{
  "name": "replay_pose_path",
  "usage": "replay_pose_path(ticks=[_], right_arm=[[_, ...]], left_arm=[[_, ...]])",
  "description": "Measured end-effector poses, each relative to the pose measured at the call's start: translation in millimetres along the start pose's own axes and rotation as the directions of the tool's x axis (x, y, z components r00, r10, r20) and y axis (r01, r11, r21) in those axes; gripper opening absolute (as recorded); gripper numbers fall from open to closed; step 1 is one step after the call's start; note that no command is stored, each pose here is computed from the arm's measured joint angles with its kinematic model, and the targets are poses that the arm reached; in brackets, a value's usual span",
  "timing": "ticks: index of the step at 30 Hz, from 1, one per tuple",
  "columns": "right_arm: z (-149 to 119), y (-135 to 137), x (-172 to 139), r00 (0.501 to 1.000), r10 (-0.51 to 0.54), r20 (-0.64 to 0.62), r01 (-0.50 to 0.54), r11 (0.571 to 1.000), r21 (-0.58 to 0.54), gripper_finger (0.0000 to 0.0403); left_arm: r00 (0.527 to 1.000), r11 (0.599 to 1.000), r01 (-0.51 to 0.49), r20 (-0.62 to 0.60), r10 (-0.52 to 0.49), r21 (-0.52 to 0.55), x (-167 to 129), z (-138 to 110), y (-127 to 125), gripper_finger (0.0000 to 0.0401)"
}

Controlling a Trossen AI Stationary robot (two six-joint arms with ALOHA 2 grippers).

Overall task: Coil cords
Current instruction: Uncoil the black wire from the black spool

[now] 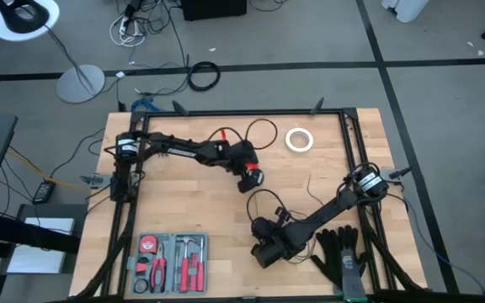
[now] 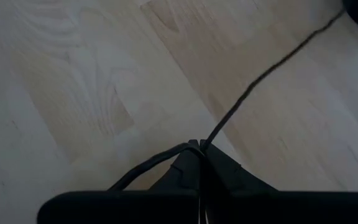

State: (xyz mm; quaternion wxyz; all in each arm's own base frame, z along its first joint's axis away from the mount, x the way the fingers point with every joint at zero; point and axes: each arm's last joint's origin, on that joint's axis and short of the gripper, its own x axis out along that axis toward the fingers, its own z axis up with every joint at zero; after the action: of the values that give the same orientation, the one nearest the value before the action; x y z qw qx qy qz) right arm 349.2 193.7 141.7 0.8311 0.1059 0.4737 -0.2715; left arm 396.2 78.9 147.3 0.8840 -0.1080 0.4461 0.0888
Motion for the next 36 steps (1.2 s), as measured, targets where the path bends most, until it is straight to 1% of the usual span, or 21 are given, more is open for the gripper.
replay_pose_path(ticks=[8, 12, 15, 17, 21, 23, 25, 27, 29, 32, 33, 36], right_arm=[[-6.2, 2.9, -3.9, 1.0, 0.007, -0.007, -0.007, 1.0, -0.008, 0.0], [-11.3, 2.3, -6.4, 1.0, -0.012, -0.02, 0.012, 1.0, -0.002, 0.0], [-16.8, 1.1, -9.1, 0.999, -0.037, -0.034, 0.037, 0.999, 0.007, 0.0], [-20.6, -0.2, -11.1, 0.997, -0.058, -0.044, 0.059, 0.998, 0.017, 0.0], [-27.5, -0.3, -15.0, 0.996, -0.078, -0.053, 0.08, 0.996, 0.041, 0.0], [-29.0, 0.4, -16.0, 0.996, -0.077, -0.05, 0.079, 0.996, 0.039, 0.0], [-29.1, 0.5, -16.2, 0.996, -0.077, -0.047, 0.079, 0.996, 0.04, 0.0], [-29.0, 0.7, -16.2, 0.996, -0.076, -0.045, 0.078, 0.996, 0.046, 0.0], [-27.8, 0.7, -15.6, 0.996, -0.075, -0.037, 0.077, 0.996, 0.049, 0.0], [-24.9, 0.6, -14.0, 0.997, -0.071, -0.027, 0.072, 0.996, 0.048, 0.0], [-23.9, 0.2, -13.3, 0.997, -0.072, -0.026, 0.073, 0.996, 0.05, 0.0], [-21.2, -0.6, -11.6, 0.997, -0.073, -0.021, 0.074, 0.996, 0.045, 0.0]], left_arm=[[0.996, 0.997, -0.048, -0.078, 0.044, -0.052, -6.3, -5.0, 25.5, 0.033], [0.99, 0.994, -0.077, -0.121, 0.067, -0.079, -11.1, -8.2, 38.4, 0.0328], [0.987, 0.993, -0.088, -0.143, 0.077, -0.075, -14.7, -10.0, 43.5, 0.0328], [0.988, 0.993, -0.091, -0.133, 0.081, -0.074, -18.7, -12.7, 45.3, 0.0327], [0.991, 0.99, -0.108, -0.091, 0.1, -0.088, -31.9, -25.3, 51.3, 0.0327], [0.989, 0.985, -0.133, -0.074, 0.125, -0.107, -41.3, -34.2, 57.1, 0.0327], [0.983, 0.98, -0.155, -0.123, 0.139, -0.124, -48.0, -52.6, 60.6, 0.0327], [0.985, 0.978, -0.153, -0.096, 0.14, -0.142, -56.3, -61.8, 59.9, 0.0327], [0.992, 0.979, -0.128, -0.017, 0.127, -0.161, -65.8, -62.9, 56.7, 0.0327], [0.994, 0.977, -0.105, 0.014, 0.109, -0.188, -68.0, -72.4, 51.6, 0.0327], [0.994, 0.977, -0.093, 0.032, 0.101, -0.194, -68.7, -72.3, 49.7, 0.0327], [0.991, 0.982, -0.029, 0.123, 0.053, -0.189, -74.0, -59.6, 42.5, 0.0327]])
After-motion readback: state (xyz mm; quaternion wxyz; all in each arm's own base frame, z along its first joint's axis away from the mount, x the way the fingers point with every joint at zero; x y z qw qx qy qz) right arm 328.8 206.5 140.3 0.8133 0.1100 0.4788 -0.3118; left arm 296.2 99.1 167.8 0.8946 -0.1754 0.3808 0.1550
